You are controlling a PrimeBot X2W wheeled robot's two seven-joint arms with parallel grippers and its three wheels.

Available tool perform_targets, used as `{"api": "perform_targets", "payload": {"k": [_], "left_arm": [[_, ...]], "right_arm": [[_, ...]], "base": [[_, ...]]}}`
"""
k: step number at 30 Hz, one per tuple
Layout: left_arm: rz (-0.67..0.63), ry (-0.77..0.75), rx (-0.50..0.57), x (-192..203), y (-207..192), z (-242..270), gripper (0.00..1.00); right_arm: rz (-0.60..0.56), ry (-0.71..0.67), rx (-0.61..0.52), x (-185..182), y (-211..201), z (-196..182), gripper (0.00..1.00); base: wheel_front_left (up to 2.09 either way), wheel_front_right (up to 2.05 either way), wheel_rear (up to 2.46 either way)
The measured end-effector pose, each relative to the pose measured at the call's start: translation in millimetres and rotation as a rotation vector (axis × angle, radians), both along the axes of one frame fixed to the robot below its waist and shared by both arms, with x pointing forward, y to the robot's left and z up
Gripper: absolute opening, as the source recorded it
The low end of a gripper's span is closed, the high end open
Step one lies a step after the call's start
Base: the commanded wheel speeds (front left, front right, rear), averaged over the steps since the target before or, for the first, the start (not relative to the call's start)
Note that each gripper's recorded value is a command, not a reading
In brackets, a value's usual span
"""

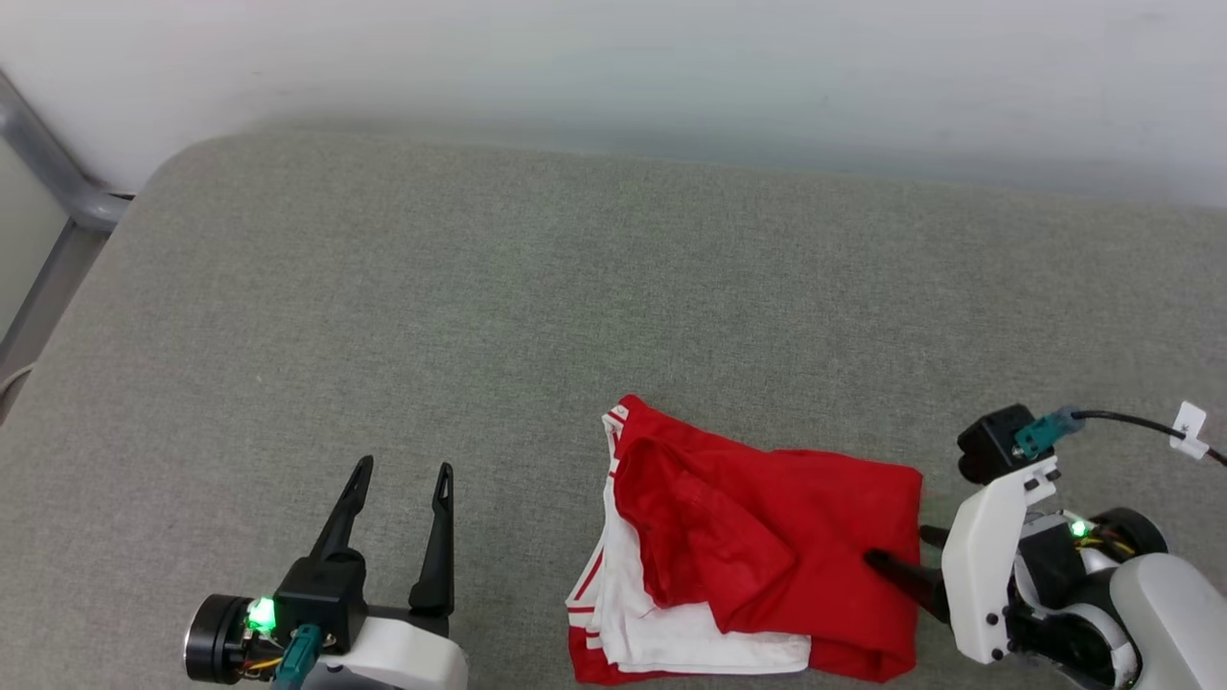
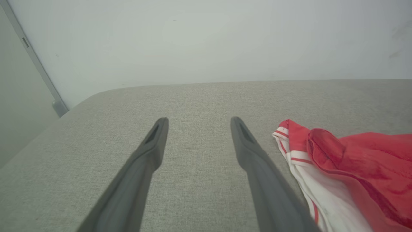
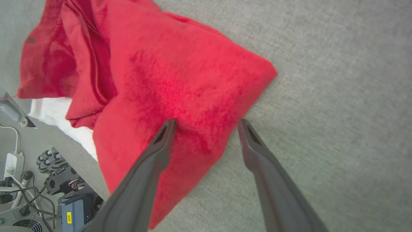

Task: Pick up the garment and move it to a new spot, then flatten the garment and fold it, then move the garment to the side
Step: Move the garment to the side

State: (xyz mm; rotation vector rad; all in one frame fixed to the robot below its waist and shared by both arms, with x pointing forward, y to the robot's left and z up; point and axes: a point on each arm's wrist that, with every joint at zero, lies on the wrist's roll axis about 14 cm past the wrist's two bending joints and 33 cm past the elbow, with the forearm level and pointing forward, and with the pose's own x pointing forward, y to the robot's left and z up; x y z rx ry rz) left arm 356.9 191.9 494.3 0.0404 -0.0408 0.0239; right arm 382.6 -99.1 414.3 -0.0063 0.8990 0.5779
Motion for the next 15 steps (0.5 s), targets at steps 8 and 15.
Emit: {"api": "perform_targets", "payload": {"k": [8, 15], "left_arm": [[0.011, 0.028, 0.002, 9, 4, -9, 1.00], [0.014, 0.034, 0.000, 12, 5, -11, 1.00]], "right_arm": [[0.021, 0.143, -0.001, -21, 12, -48, 1.00], [0.038, 0.110, 0.011, -20, 13, -52, 0.00]], "base": [[0.00, 0.00, 0.00], [0.00, 0.00, 0.00]]}}
